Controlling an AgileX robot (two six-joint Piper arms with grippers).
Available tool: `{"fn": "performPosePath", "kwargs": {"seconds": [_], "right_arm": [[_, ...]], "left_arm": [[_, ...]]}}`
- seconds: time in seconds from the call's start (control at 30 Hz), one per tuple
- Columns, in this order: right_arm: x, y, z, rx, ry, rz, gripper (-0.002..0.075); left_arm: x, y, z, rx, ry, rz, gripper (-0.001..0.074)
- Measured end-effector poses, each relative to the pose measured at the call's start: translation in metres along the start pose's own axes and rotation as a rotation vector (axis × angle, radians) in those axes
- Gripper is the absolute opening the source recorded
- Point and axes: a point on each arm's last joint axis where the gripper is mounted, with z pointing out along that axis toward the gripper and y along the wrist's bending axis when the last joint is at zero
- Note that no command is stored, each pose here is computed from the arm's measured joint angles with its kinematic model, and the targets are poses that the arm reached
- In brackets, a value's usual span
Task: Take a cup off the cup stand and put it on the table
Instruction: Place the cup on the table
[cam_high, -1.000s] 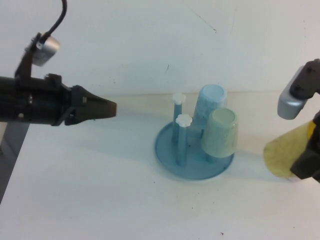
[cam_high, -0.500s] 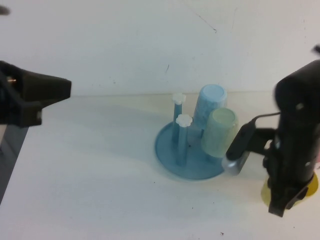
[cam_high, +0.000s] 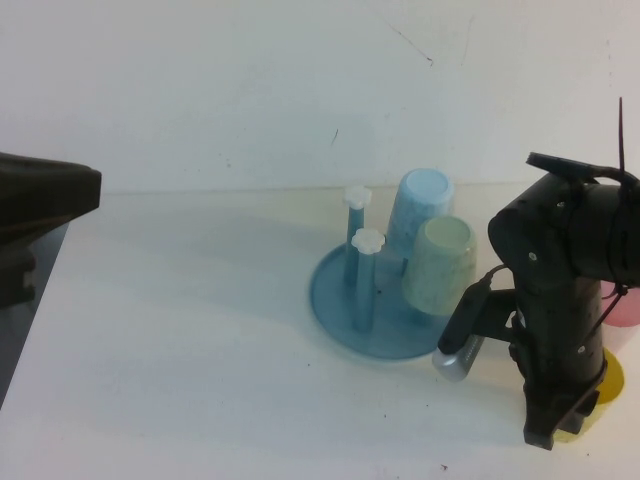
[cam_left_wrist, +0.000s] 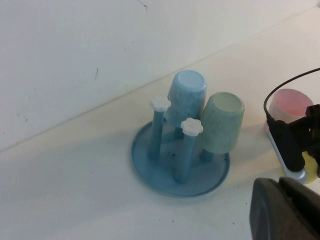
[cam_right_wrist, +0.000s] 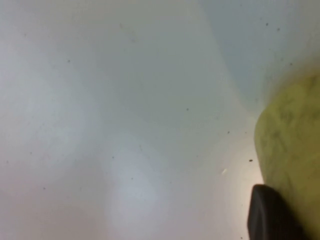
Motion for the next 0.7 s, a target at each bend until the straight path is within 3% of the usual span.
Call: {"fn": "performPosePath", "kwargs": {"seconds": [0.27,0.5,0.7], "right_arm": [[-0.004,-0.003,-0.009,0.015,-0.032,0.018,0.0245],[0.004,0.003,-0.048,-0.014,-0.189,0.064,0.0263],[0.053,0.024,-0.095,0.005,-0.395,0.09,0.026]], "left_arm": [[0.01,0.005,0.008,-0.013,0.015,-0.031,-0.0001],[0.022,0.012,0.014,-0.05,0.01,-0.066,-0.0001],[0.038,0.006,0.001,-0.145,-0.048,-0.027,-0.0001]]}}
